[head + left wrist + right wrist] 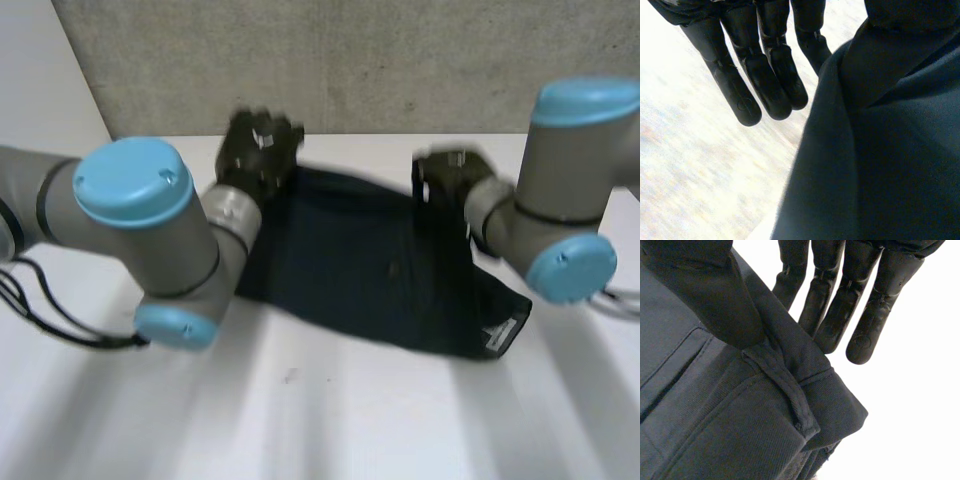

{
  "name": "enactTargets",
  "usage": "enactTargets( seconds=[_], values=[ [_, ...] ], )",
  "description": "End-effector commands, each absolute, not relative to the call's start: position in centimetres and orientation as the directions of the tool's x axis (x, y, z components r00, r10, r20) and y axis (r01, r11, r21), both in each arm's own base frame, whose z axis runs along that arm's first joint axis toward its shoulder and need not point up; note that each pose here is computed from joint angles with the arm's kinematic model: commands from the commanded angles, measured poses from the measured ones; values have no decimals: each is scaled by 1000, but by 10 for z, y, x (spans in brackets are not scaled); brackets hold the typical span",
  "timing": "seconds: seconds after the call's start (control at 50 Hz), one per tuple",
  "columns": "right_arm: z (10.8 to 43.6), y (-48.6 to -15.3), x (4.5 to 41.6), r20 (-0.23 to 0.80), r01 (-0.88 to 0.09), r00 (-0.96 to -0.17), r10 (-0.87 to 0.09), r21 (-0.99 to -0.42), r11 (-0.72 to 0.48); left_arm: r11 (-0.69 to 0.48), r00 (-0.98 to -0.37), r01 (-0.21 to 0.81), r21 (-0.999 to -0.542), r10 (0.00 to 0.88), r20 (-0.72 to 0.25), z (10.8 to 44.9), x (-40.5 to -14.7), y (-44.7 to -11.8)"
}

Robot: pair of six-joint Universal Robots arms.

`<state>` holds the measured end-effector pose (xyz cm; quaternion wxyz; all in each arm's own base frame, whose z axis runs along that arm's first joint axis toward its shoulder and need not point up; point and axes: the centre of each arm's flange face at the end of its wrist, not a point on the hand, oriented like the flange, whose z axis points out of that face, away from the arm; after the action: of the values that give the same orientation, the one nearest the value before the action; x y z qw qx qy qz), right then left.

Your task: Fold the shorts.

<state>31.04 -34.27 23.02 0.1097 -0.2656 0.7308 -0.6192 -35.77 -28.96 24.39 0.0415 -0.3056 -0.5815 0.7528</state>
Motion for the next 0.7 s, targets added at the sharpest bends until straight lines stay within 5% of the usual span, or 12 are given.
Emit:
enactTargets(
  seconds=[0.02, 0.06, 0.08, 0.14, 0.18, 0.26, 0.36, 0.46, 0.54, 0.6, 0.7],
  values=[
    [358, -354, 329, 436, -219, -847, -305, -808, -546, -669, -916, 151, -728, 182, -357, 336, -352, -336],
    [386, -348, 330, 442, -190, -863, -244, -732, -655, -735, -930, 111, -668, 160, -331, 356, -351, -335],
    [407, -342, 330, 435, -164, -879, -197, -662, -732, -793, -939, 73, -604, 149, -310, 377, -350, -329],
    [425, -334, 327, 418, -135, -894, -163, -596, -792, -862, -947, 23, -507, 144, -287, 407, -345, -312],
    [425, -331, 326, 422, -136, -891, -167, -600, -789, -861, -946, 18, -509, 150, -288, 406, -342, -309],
    [407, -325, 327, 440, -152, -872, -214, -660, -735, -831, -938, 7, -556, 187, -291, 394, -337, -301],
    [342, -320, 328, 483, -238, -815, -321, -783, -574, -747, -915, 16, -665, 257, -310, 356, -332, -291],
    [285, -301, 327, 493, -322, -750, -441, -854, -408, -553, -858, 117, -825, 362, -364, 282, -328, -271],
    [231, -285, 321, 480, -406, -696, -533, -876, -259, -380, -801, 222, -898, 455, -391, 228, -325, -249],
    [186, -275, 316, 461, -475, -656, -598, -867, -148, -271, -770, 294, -917, 501, -395, 198, -321, -237],
    [155, -258, 304, 424, -535, -629, -652, -844, -33, -87, -729, 424, -902, 558, -397, 162, -313, -211]
  ],
)
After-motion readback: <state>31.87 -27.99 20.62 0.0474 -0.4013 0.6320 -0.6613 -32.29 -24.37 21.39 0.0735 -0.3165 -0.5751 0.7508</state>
